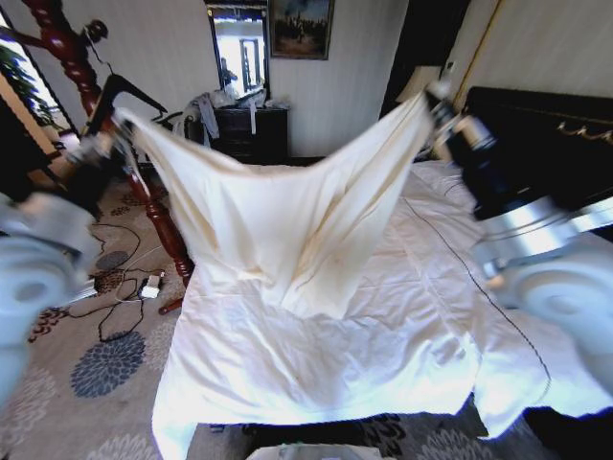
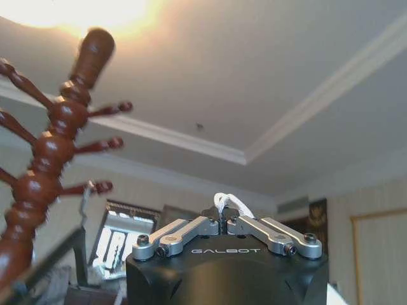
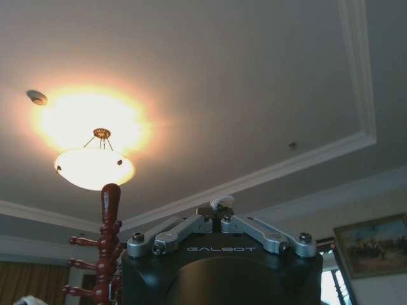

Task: Pick up the clothes from the bed and hang them on the clothes hanger.

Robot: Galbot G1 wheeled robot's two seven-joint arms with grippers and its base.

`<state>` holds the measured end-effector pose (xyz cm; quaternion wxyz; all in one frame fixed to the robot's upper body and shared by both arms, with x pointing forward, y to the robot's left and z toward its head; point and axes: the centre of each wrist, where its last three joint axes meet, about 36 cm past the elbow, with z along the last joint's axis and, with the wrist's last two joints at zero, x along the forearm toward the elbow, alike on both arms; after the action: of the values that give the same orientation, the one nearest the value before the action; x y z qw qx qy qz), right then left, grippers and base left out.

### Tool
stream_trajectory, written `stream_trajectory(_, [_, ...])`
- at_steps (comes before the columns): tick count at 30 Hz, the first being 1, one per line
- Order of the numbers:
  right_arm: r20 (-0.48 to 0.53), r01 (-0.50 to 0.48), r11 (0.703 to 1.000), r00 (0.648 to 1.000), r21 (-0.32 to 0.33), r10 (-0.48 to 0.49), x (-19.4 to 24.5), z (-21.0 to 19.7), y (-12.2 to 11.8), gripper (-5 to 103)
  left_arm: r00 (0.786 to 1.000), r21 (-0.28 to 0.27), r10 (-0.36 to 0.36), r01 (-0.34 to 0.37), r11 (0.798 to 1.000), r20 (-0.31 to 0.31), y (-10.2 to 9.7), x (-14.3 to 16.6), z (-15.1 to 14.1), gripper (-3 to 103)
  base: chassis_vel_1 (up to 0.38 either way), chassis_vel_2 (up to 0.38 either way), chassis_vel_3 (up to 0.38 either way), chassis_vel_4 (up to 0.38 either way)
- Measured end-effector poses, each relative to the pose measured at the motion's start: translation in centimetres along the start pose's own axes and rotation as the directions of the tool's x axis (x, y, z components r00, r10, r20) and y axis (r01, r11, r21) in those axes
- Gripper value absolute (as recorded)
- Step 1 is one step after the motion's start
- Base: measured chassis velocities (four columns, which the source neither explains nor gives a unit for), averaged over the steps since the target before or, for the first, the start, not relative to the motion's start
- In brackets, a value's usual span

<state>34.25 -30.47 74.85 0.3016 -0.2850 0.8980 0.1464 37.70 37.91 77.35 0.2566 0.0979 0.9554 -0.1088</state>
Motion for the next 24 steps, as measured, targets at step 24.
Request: stream_trajectory(24, [-0.282,-0.129,0.991,0.950,0.027,0.131,2.8,9.6,0.0,0,0.974,0.133,-0.074,0.104,0.986,-0.212,-1.3,3.2,8.3,0,0.000,0.000,0.000,0.000])
